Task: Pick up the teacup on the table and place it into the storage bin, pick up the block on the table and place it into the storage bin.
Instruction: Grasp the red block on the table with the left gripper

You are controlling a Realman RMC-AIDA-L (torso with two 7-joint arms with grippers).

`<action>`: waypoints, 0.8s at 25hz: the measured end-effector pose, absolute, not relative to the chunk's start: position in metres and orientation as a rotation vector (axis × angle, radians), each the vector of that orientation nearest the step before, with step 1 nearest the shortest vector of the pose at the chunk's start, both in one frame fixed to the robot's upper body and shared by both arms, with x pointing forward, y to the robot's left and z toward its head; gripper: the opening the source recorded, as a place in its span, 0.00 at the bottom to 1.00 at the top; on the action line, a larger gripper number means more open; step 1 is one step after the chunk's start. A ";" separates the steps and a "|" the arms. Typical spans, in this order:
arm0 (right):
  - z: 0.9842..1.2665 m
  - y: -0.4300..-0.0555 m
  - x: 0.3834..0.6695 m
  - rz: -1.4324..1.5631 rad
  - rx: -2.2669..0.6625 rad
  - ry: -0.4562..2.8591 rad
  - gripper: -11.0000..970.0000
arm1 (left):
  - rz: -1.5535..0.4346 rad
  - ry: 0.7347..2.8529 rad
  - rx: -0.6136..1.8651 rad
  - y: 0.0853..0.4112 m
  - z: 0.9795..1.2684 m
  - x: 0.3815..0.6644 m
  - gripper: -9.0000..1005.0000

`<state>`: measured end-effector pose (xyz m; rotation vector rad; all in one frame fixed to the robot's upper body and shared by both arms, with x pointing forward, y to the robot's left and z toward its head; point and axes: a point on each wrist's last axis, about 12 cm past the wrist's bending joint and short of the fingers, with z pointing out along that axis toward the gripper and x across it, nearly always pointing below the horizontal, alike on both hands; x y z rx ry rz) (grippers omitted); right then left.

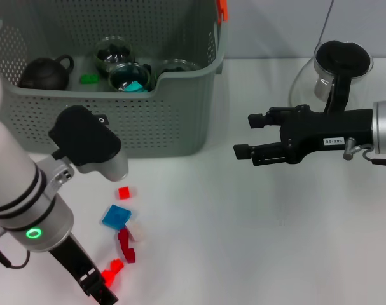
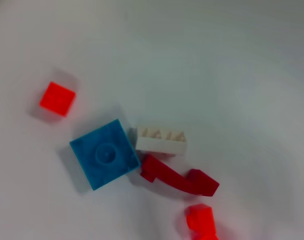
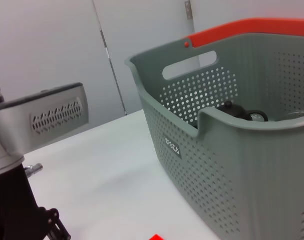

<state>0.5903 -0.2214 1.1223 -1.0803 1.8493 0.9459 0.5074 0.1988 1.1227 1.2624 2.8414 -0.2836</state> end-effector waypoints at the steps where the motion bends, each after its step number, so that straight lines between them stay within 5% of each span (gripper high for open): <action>1: 1.122 -0.222 0.590 0.945 -1.080 1.849 0.91 | -0.270 2.844 1.267 0.197 1.122 0.507 0.88; 14: 1.123 -0.225 0.591 0.940 -1.063 1.849 0.91 | -0.217 2.849 1.285 0.189 1.118 0.507 0.77; 20: 1.123 -0.225 0.591 0.941 -1.064 1.849 0.91 | -0.211 2.857 1.280 0.186 1.115 0.506 0.55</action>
